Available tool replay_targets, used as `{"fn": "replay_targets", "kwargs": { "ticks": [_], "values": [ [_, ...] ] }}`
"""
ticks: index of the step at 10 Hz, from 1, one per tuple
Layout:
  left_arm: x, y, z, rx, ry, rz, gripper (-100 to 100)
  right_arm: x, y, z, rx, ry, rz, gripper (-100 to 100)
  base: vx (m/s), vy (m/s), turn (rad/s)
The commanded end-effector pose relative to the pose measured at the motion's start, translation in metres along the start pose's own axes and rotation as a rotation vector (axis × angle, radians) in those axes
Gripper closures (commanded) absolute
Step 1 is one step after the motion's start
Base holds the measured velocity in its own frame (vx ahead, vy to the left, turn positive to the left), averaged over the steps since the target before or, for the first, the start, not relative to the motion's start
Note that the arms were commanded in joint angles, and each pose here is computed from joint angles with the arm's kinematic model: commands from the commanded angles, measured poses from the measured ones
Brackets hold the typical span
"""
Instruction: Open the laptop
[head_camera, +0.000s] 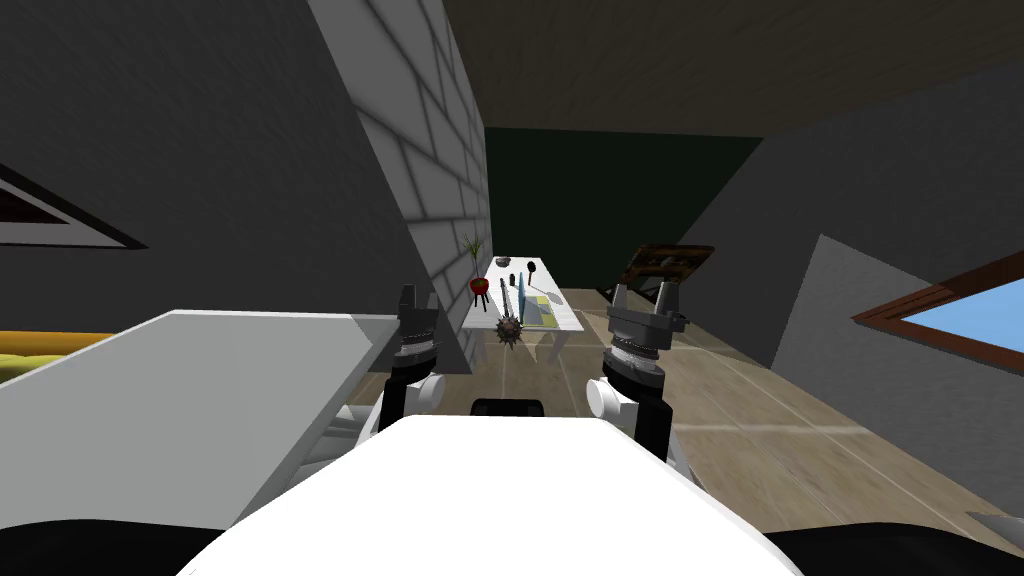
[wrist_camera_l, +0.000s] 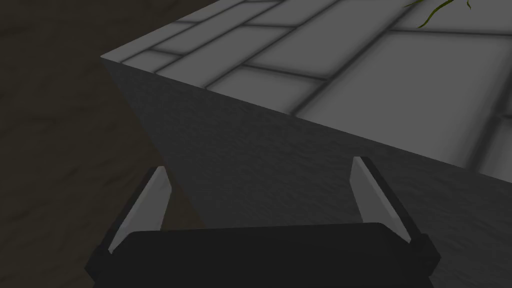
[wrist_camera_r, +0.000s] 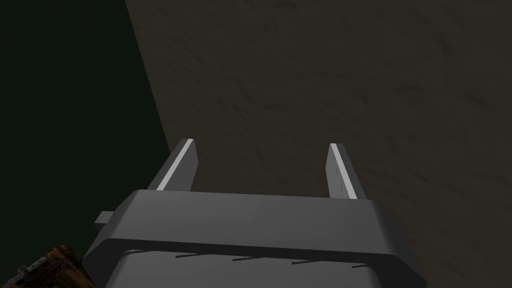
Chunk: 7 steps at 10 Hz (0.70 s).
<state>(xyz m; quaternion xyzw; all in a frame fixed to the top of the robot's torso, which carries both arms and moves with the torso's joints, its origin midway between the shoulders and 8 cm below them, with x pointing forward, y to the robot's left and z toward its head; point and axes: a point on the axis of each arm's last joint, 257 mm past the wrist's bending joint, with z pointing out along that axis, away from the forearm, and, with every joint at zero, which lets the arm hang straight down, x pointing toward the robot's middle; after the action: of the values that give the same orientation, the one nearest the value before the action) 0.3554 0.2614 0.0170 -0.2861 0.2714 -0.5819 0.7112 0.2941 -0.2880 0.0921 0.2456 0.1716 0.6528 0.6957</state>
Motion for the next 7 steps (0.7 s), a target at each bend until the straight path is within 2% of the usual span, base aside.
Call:
{"fn": "replay_targets", "kwargs": {
  "ticks": [1, 7],
  "values": [
    [0.0, 0.0, 0.0, 0.0, 0.0, 0.0, 0, 0.0, 0.0, 0.0, 0.0, 0.0, 0.0, 0, 0.0, 0.0, 0.0],
    [0.0, -0.0002, 0.0001, 0.0, 0.0, 0.0, 0, 0.0, 0.0001, 0.0, 0.0, 0.0, 0.0, 0, 0.0, 0.0, 0.0]
  ]
}}
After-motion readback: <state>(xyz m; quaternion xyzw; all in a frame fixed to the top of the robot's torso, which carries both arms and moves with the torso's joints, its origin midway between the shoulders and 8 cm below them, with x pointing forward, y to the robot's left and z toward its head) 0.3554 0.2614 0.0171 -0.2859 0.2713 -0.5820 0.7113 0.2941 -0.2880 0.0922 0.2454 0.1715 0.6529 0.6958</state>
